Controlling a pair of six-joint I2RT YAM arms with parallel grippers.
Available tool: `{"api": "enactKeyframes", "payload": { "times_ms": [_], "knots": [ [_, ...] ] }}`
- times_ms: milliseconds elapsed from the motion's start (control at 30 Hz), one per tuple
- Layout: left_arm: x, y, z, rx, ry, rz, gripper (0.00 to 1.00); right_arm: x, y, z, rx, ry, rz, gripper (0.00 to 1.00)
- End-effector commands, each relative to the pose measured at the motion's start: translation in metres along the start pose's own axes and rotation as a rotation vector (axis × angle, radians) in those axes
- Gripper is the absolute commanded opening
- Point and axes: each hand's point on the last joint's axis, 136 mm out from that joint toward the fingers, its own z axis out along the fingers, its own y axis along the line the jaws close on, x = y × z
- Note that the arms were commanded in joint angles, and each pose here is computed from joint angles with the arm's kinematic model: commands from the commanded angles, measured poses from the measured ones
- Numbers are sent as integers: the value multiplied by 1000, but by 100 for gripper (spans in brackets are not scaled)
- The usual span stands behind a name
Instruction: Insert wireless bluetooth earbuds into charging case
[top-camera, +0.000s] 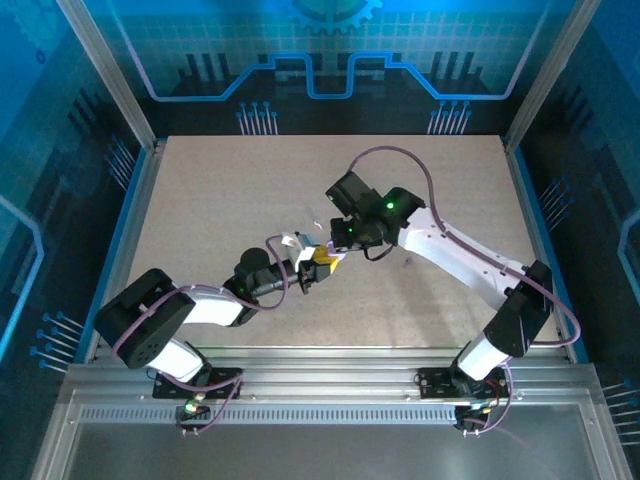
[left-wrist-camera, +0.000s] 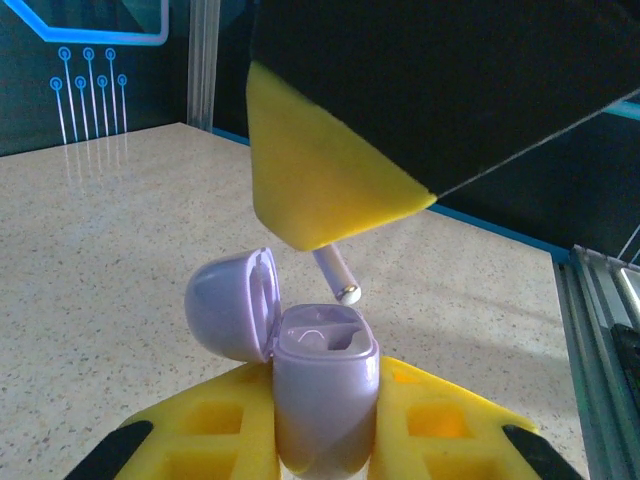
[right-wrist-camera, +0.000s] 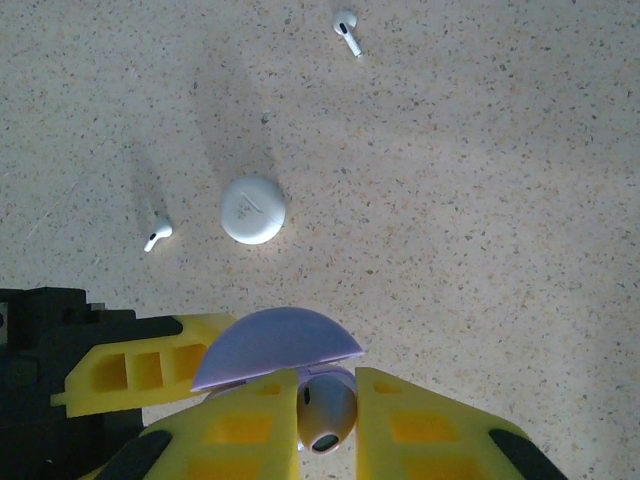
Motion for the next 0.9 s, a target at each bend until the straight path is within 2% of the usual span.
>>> {"api": "enactKeyframes", "payload": {
  "times_ms": [0,867],
  "knots": [
    [-18,-9,2,42,-58,16,20,-7,6,-13,-12,-55,-18,17],
    [-36,-7,2,37,-145,-44,20,-8,14,-20,25,-140,-101,17]
  ]
}}
